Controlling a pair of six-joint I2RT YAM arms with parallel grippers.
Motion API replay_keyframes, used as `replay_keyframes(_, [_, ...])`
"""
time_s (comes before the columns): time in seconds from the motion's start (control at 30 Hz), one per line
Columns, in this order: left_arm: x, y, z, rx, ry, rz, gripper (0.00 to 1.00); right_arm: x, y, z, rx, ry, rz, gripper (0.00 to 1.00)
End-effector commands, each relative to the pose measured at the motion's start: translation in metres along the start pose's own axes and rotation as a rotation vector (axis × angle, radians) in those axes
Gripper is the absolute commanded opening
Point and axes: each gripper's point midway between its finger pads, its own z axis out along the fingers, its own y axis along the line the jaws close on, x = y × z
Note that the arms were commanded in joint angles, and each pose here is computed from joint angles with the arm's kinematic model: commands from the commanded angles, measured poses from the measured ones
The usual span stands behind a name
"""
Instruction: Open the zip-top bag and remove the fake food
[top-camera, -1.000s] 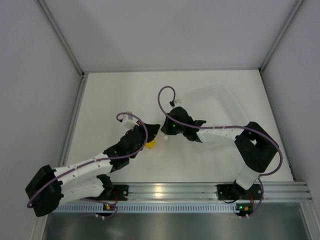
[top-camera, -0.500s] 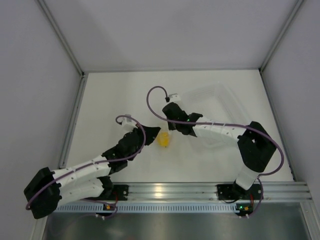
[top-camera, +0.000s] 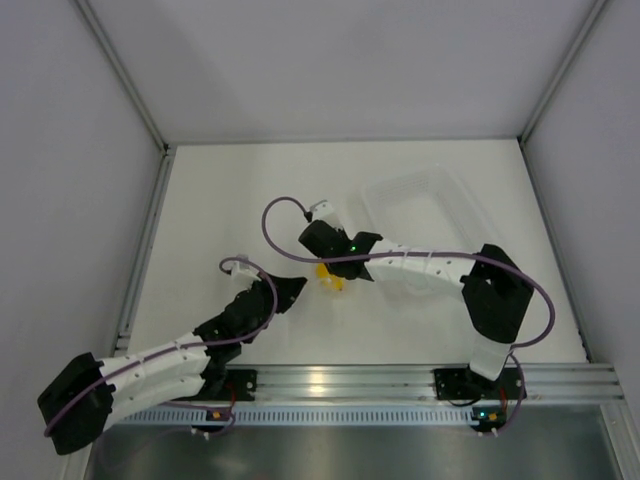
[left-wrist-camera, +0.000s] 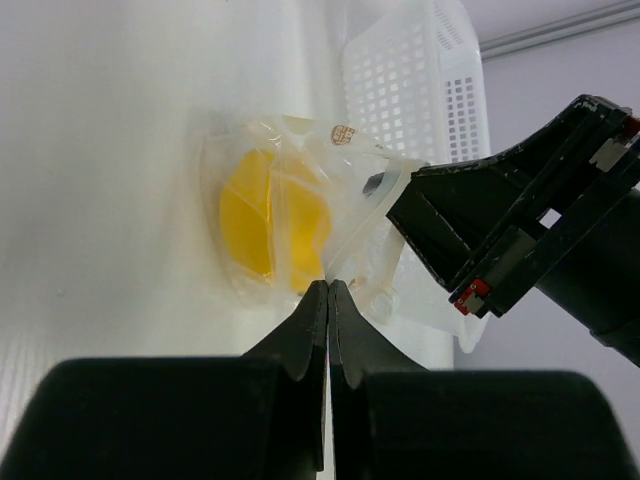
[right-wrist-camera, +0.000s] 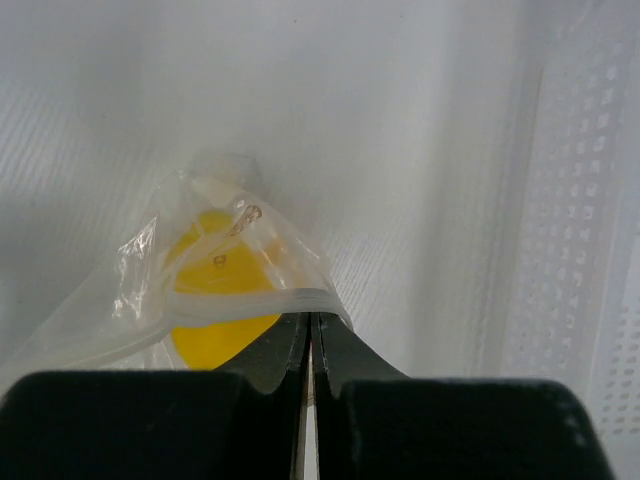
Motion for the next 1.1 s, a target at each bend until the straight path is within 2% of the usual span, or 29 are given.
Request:
replay_keyframes(0.0, [-0.006,-0.001,0.0,0.018,-0.03,-0.012,0.0,0.004,0.001,-0.002,0.033,0.027,-0.037,0.0])
replay_keyframes(0.13, [-0.007,-0.012,0.005,0.026,-0.03,0.025,0.0,0.003,0.013,-0.005,-0.03,0.019,-0.001,0.03])
replay_keyframes(0.17, [-0.006,-0.012,0.006,0.022,-0.029,0.039,0.0,-0.001,0.017,-0.009,-0.057,0.007,0.018,0.07])
replay_keyframes(0.3, [-0.005,-0.021,0.01,0.028,-0.02,0.052,0.0,-0.004,0.036,-0.013,-0.169,-0.01,0.052,0.14])
replay_keyframes(0.43, [-0.004,-0.026,0.012,0.036,-0.008,0.061,0.0,-0.003,0.041,-0.008,-0.175,-0.006,0.054,0.16])
replay_keyframes(0.57, [-0.003,-0.029,0.012,0.044,-0.005,0.069,0.0,0.004,0.043,-0.001,-0.171,0.016,0.05,0.26])
replay_keyframes(0.67, [-0.002,-0.03,0.012,0.046,0.001,0.066,0.0,0.001,0.041,-0.004,-0.172,0.002,0.065,0.29])
replay_keyframes(1.07, [-0.003,-0.039,0.012,0.066,0.005,0.057,0.0,-0.019,0.059,-0.029,-0.272,-0.07,0.107,0.2])
